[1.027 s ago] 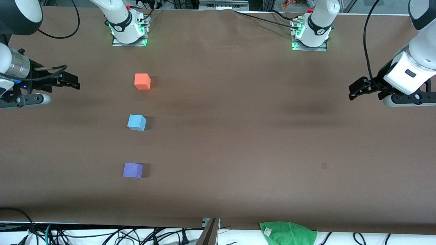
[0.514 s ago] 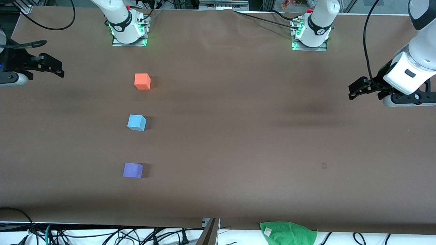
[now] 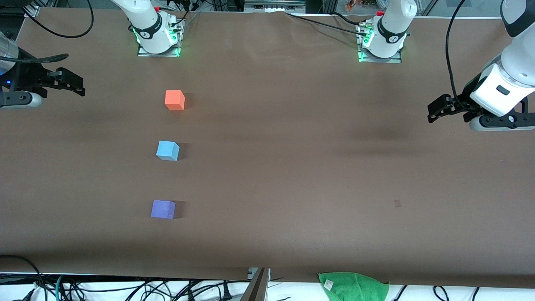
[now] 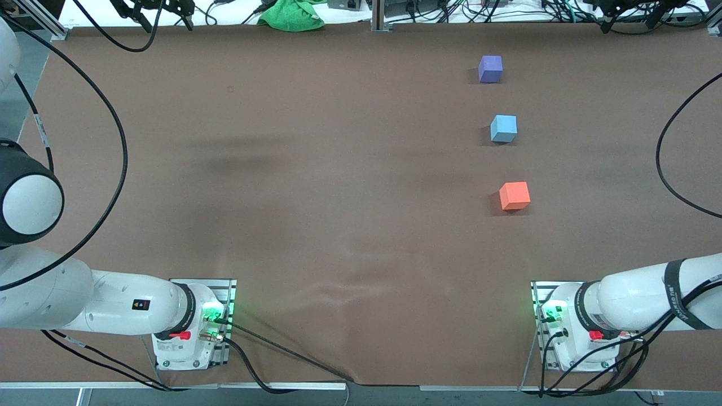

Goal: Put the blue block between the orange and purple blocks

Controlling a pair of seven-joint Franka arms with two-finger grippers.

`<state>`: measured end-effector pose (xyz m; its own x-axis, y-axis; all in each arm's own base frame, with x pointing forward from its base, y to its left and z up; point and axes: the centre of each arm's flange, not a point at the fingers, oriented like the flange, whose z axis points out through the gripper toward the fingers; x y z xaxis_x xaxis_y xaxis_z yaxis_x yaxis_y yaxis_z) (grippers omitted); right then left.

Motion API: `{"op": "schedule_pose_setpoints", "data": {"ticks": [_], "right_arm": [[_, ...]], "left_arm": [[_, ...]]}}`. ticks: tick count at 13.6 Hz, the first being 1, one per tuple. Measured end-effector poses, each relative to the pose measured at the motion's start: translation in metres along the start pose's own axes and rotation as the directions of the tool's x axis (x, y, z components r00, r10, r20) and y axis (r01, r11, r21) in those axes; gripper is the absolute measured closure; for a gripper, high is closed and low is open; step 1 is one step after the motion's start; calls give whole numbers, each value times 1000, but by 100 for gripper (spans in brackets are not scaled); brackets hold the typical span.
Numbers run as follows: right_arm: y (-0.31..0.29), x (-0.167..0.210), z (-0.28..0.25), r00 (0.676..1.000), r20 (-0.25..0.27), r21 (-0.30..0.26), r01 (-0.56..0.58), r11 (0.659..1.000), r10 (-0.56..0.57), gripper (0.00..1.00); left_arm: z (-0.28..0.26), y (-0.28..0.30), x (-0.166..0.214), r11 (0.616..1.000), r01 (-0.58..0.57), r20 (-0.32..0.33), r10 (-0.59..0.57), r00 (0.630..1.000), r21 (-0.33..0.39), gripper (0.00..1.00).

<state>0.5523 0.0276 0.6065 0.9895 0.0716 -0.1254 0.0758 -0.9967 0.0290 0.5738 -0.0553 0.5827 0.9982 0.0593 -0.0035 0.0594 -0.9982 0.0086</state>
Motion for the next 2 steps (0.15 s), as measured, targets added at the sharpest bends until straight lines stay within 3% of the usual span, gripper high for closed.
{"op": "schedule_pose_setpoints", "data": {"ticks": [2], "right_arm": [[2, 3, 4, 1000, 9, -2, -4, 1000, 4, 0]], "left_arm": [[0, 0, 0, 1000, 0, 0, 0, 1000, 0, 0]]}}
